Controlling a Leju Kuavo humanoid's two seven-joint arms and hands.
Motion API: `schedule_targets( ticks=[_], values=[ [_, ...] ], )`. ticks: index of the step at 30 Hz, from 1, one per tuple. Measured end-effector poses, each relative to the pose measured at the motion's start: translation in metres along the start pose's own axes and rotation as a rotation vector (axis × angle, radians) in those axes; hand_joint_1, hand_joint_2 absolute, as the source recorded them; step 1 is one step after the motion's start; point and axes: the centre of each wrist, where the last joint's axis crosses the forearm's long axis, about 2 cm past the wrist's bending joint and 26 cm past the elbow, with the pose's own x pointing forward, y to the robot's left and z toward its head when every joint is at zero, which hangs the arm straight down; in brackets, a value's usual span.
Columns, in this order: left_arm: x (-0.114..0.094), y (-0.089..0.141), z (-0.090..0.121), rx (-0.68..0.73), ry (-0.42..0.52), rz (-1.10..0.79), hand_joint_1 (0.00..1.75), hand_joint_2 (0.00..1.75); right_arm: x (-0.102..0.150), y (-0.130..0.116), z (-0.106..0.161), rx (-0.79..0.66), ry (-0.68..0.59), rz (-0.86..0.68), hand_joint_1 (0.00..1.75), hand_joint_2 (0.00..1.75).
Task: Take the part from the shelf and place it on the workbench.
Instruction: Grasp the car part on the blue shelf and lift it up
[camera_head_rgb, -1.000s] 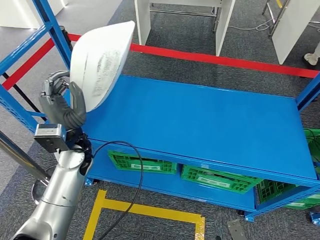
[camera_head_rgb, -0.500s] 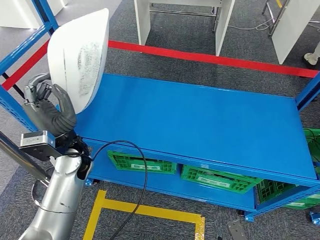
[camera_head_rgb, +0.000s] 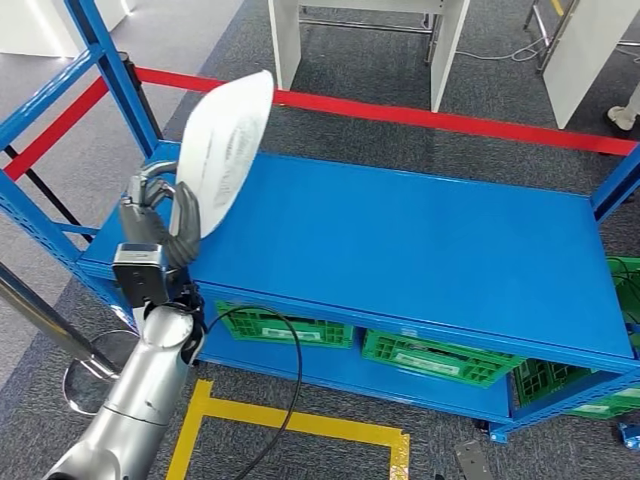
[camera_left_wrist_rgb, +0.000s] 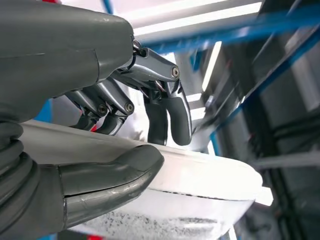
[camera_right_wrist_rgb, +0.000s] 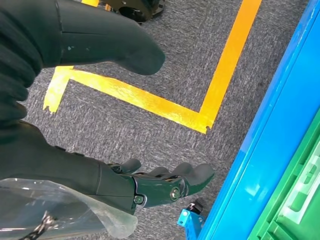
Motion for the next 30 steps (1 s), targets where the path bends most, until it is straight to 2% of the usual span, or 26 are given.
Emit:
schedule_targets(
  ticks=[8, 19, 30],
  values=[
    [-0.009, -0.009, 0.011, -0.060, 0.048, -0.013, 1.75, 1.75, 0.000, 0.000, 0.000, 0.000, 0.001, 0.000, 0.00, 1.75],
    [-0.014, -0.015, 0.013, -0.112, 0.083, -0.022, 1.75, 1.75, 0.000, 0.000, 0.000, 0.006, 0.001, 0.002, 0.00, 1.75],
    [-0.039, -0.029, 0.034, -0.242, 0.183, -0.080, 1.75, 1.75, 0.001, 0.000, -0.001, 0.015, 0.011, 0.011, 0.00, 1.75]
  ],
)
